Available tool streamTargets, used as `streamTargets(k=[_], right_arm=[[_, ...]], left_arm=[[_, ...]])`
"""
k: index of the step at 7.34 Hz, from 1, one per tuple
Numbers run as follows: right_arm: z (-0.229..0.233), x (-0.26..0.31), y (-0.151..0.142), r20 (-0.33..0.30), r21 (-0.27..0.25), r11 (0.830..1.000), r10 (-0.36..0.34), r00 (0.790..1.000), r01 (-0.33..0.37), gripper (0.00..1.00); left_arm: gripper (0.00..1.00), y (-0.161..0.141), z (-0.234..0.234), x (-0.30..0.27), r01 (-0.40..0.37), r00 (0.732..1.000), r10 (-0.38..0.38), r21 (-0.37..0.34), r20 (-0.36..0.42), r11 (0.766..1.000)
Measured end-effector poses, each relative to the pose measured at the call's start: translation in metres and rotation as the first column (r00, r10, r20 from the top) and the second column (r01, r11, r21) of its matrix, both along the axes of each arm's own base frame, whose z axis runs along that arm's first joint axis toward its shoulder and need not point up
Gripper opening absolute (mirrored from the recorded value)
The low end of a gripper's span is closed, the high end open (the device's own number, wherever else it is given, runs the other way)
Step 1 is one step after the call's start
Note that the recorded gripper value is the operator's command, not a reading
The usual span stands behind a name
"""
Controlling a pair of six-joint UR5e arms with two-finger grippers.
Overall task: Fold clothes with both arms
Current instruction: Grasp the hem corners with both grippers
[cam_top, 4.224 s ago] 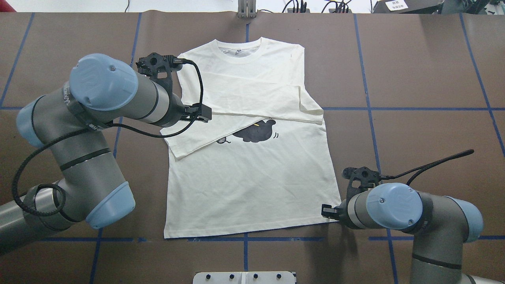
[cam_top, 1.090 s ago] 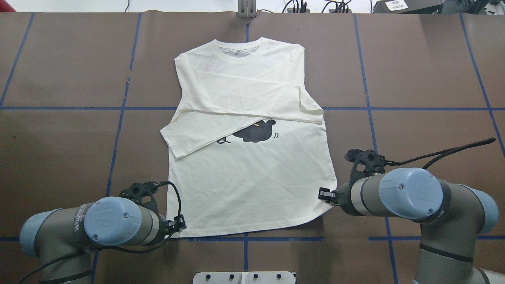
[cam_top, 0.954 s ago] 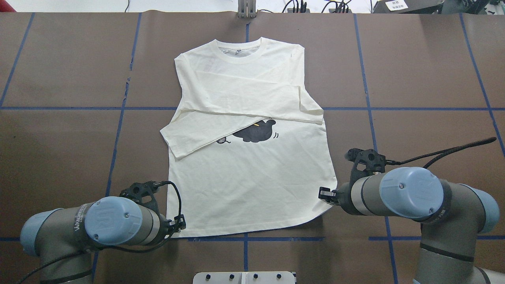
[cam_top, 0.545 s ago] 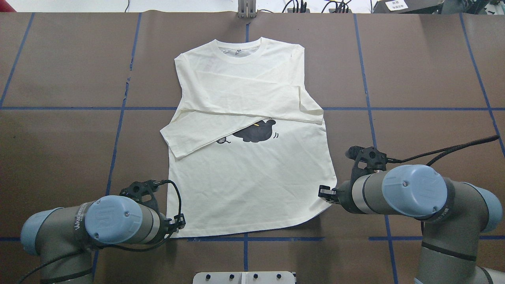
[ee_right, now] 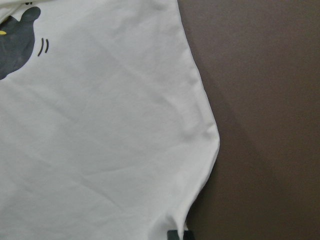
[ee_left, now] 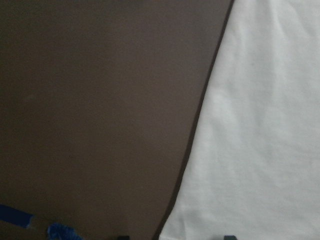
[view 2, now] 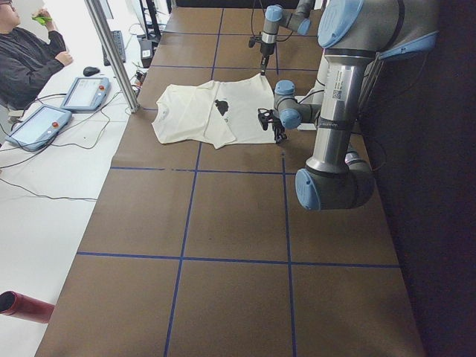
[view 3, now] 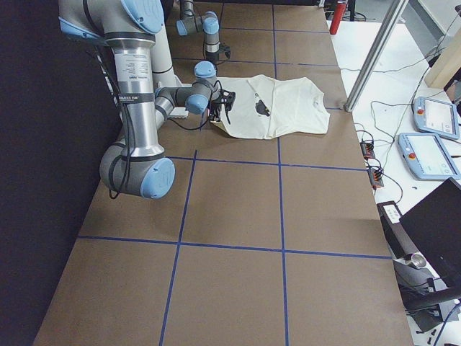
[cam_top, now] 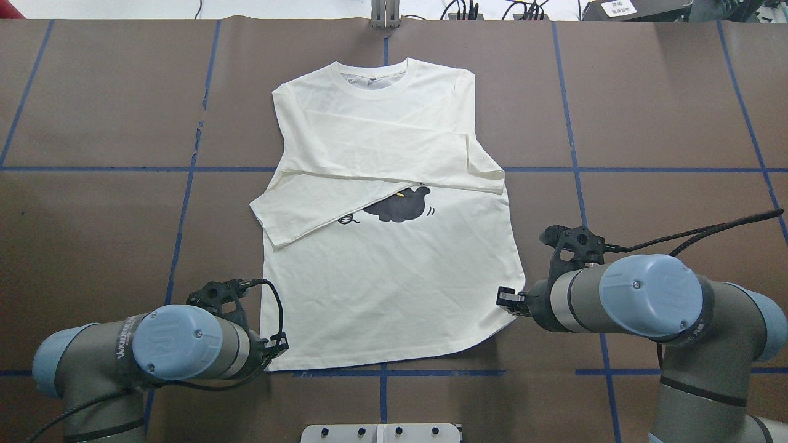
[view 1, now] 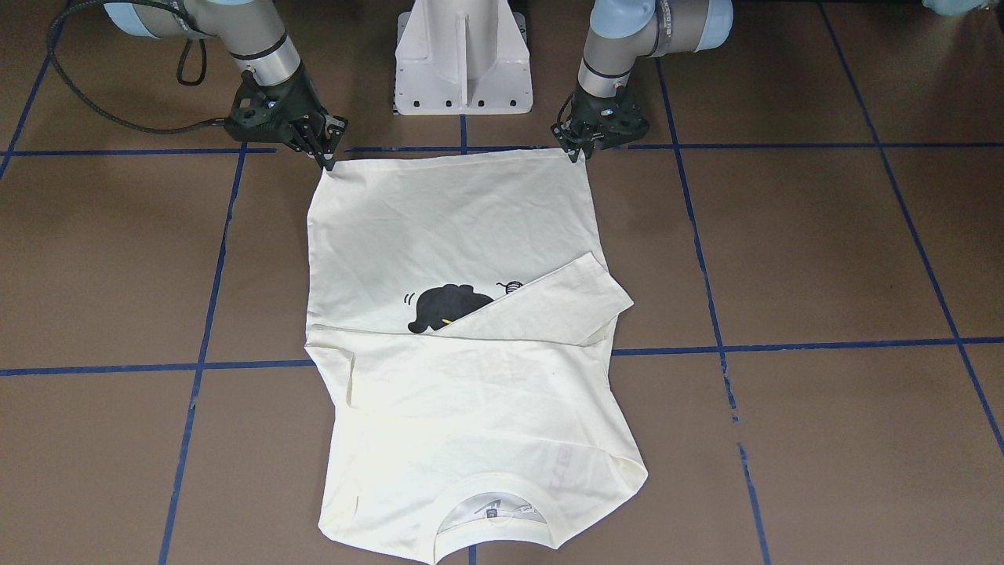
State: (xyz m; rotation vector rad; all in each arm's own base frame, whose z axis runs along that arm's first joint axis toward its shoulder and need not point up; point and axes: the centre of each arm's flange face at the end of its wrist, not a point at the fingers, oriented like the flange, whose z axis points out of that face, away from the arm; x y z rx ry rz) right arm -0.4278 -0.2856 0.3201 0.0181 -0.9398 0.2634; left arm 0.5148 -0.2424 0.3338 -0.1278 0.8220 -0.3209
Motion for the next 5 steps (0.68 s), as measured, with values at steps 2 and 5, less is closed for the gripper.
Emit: streamTargets(k=[2, 5], right_arm=[[-0.001, 0.001, 0.000, 0.002, 0.001, 1.000, 0.000, 1.000, 0.000, 0.00], [-0.009, 0.008, 0.004, 0.024, -0.006, 1.000, -0.017, 1.000, 0.018, 0.00]], left_arm=[[0.00, 0.002, -0.003, 0.000, 0.000, 1.000, 0.000, 0.003, -0.005, 1.000], [0.00, 0.002, -0.022, -0.015, -0.014, 1.000, 0.014, 0.027, -0.021, 1.000]])
